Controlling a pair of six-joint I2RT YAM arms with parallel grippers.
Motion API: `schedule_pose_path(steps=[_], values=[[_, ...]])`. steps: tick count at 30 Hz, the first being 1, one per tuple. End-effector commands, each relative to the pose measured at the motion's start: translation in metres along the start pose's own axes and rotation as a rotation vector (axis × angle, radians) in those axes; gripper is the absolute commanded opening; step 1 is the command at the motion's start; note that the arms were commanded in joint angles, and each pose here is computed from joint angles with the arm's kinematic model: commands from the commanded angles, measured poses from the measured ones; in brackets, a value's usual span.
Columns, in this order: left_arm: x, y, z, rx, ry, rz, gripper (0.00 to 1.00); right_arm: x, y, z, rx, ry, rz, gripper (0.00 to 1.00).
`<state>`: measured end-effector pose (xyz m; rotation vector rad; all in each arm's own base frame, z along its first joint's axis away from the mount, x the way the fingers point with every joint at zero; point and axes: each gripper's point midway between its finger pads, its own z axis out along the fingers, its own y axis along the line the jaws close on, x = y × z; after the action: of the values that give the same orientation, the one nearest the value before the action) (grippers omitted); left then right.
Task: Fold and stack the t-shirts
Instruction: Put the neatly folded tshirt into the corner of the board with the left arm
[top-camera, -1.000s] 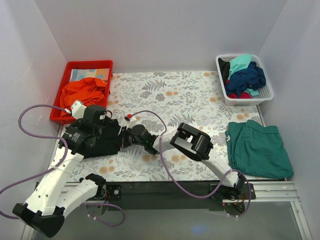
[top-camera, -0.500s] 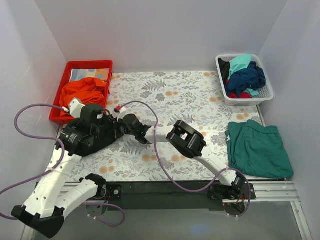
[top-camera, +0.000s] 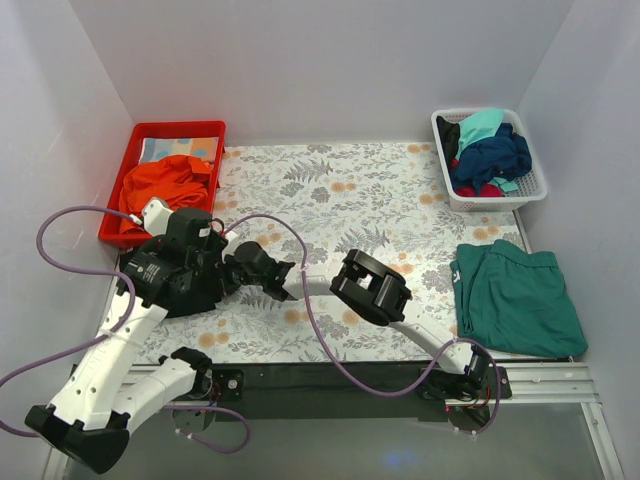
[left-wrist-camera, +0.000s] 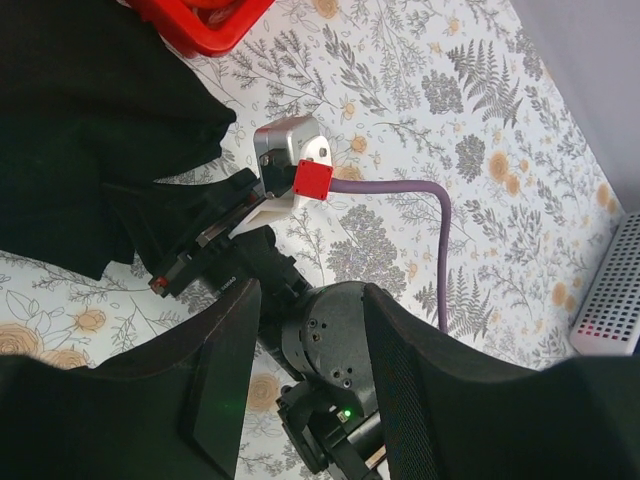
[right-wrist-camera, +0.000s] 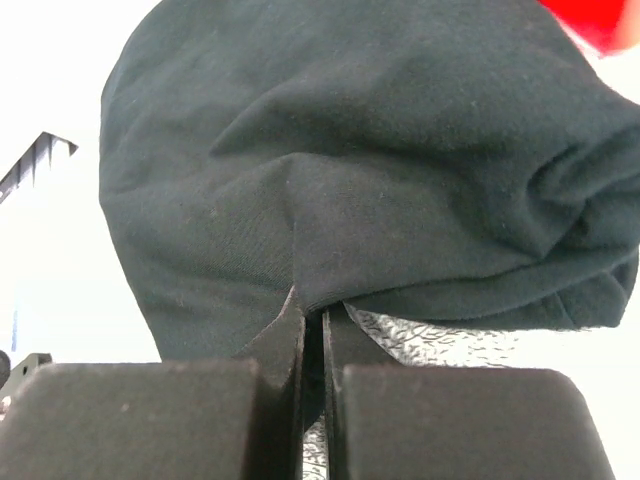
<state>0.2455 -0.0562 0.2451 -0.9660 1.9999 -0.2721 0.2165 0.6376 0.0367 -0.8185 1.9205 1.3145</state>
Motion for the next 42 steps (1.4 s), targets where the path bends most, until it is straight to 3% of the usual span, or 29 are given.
schedule_pose_path(steps=[1, 9, 16, 21, 23, 24, 26, 27, 36, 42], values=[[0.004, 0.008, 0.005, -0.037, -0.003, 0.015, 0.44, 0.029, 0.019, -0.004, -0.056, 0.104, -0.006, 0.03], [0.003, 0.006, 0.007, -0.034, -0.007, 0.015, 0.44, 0.033, 0.027, -0.001, -0.110, 0.134, -0.018, 0.05], [0.004, 0.008, 0.010, -0.045, -0.009, 0.022, 0.44, 0.038, 0.039, -0.005, -0.180, 0.183, -0.006, 0.13], [0.001, 0.011, 0.013, -0.067, -0.030, 0.029, 0.45, 0.050, 0.021, -0.028, -0.073, 0.198, -0.013, 0.41], [0.000, 0.014, 0.014, -0.083, -0.039, 0.023, 0.45, 0.035, 0.019, -0.040, -0.021, 0.162, -0.036, 0.51], [-0.001, 0.016, 0.016, -0.095, -0.051, 0.030, 0.45, 0.051, 0.006, -0.052, 0.032, 0.184, -0.031, 0.53], [0.002, 0.022, 0.021, -0.126, -0.057, 0.018, 0.45, 0.038, 0.010, -0.067, 0.055, 0.151, -0.053, 0.57], [0.003, 0.022, 0.024, -0.131, -0.058, 0.019, 0.45, 0.052, 0.001, -0.079, 0.086, 0.174, -0.053, 0.57], [0.070, 0.078, 0.078, -0.350, 0.079, 0.051, 0.43, 0.034, -0.021, -0.160, 0.292, 0.091, -0.107, 0.57], [0.024, 0.100, 0.085, -0.378, 0.016, -0.079, 0.42, 0.043, -0.035, -0.200, 0.349, 0.100, -0.096, 0.56]])
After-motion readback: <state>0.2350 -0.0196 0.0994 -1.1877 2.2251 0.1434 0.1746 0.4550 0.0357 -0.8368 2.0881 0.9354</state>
